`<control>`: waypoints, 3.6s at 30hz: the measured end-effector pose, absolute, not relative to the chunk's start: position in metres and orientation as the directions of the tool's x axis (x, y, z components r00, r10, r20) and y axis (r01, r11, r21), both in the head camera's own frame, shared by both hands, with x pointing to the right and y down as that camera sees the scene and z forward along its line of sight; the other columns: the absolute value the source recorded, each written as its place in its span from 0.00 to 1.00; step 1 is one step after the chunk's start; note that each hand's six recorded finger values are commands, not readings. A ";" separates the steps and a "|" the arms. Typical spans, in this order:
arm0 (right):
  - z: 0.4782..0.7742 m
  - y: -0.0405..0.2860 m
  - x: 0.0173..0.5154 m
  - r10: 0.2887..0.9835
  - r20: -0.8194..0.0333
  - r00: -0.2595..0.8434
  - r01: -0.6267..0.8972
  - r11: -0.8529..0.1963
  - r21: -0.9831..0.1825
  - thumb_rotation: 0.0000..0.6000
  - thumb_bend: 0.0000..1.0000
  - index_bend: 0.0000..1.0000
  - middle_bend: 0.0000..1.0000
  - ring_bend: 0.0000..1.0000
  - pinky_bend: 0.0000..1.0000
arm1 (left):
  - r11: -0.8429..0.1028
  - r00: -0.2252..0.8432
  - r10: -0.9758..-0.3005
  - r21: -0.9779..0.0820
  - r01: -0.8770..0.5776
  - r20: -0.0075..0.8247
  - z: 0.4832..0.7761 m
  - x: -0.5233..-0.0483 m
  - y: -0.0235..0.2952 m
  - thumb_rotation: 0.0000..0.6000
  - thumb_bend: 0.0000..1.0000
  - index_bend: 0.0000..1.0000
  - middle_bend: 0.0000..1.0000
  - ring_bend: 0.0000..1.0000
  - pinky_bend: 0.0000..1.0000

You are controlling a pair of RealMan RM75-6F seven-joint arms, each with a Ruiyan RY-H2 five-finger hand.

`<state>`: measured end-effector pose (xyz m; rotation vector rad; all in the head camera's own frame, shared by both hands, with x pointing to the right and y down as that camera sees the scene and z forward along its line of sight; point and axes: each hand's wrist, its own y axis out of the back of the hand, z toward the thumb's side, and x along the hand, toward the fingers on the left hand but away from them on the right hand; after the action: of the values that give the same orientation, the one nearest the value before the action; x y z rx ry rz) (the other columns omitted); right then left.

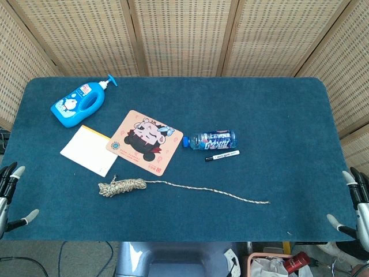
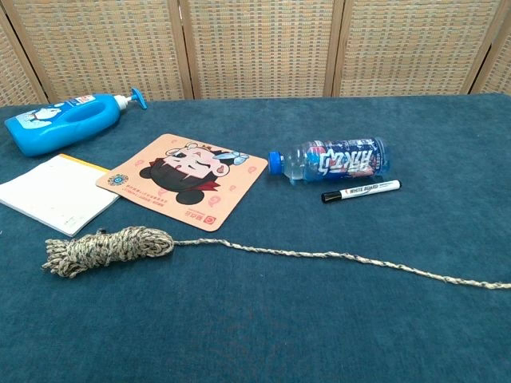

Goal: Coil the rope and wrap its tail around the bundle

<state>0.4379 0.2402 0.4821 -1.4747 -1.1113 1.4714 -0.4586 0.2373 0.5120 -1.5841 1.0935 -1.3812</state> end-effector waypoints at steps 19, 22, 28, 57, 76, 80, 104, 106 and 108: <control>0.551 0.208 0.385 0.875 -0.436 0.208 0.064 -0.457 -0.887 1.00 0.01 0.40 0.00 0.00 0.00 | -0.370 0.035 -0.929 -0.925 -0.091 0.368 0.525 -0.457 0.232 1.00 0.04 0.00 0.00 0.00 0.00; 0.577 0.204 0.365 0.826 -0.498 0.266 0.032 -0.523 -0.852 1.00 0.07 0.41 0.00 0.00 0.00 | -0.378 0.031 -0.926 -0.923 -0.078 0.376 0.530 -0.456 0.231 1.00 0.04 0.00 0.00 0.00 0.00; 0.632 0.205 0.330 0.719 -0.626 0.303 -0.031 -0.649 -0.760 1.00 0.14 0.42 0.00 0.00 0.00 | -0.375 0.026 -0.927 -0.925 -0.057 0.374 0.534 -0.454 0.230 1.00 0.04 0.00 0.00 0.00 0.00; 0.701 0.229 0.309 0.637 -0.721 0.274 -0.153 -0.711 -0.686 1.00 0.33 0.47 0.00 0.00 0.00 | -0.376 0.021 -0.927 -0.924 -0.074 0.376 0.533 -0.454 0.229 1.00 0.04 0.00 0.00 0.00 0.00; 0.713 0.227 0.314 0.634 -0.738 0.232 -0.170 -0.720 -0.673 1.00 0.39 0.52 0.00 0.00 0.00 | -0.391 0.027 -0.920 -0.918 -0.067 0.390 0.538 -0.452 0.231 1.00 0.04 0.00 0.00 0.00 0.00; 0.713 0.227 0.314 0.635 -0.735 0.236 -0.169 -0.719 -0.675 1.00 0.40 0.58 0.00 0.00 0.00 | -0.394 0.030 -0.919 -0.917 -0.064 0.393 0.539 -0.451 0.232 1.00 0.04 0.00 0.00 0.00 0.00; 0.672 0.220 0.311 0.759 -0.580 0.295 -0.011 -0.605 -0.796 1.00 0.47 0.66 0.06 0.00 0.00 | -0.467 -0.018 -0.883 -0.882 -0.070 0.469 0.554 -0.456 0.230 1.00 0.06 0.00 0.00 0.00 0.00; 0.664 0.220 0.311 0.775 -0.555 0.302 0.000 -0.583 -0.813 1.00 0.47 0.67 0.07 0.00 0.00 | -0.474 -0.015 -0.879 -0.877 -0.072 0.477 0.559 -0.454 0.229 1.00 0.07 0.00 0.00 0.00 0.00; 0.658 0.221 0.310 0.786 -0.537 0.307 0.002 -0.564 -0.825 1.00 0.48 0.67 0.08 0.00 0.00 | -0.486 -0.009 -0.873 -0.870 -0.078 0.488 0.566 -0.449 0.226 1.00 0.07 0.00 0.00 0.00 0.01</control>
<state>0.3101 0.2213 0.6576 -1.8294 -0.7047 1.3306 -0.4492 0.2263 0.5663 -1.6221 1.0007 -1.5630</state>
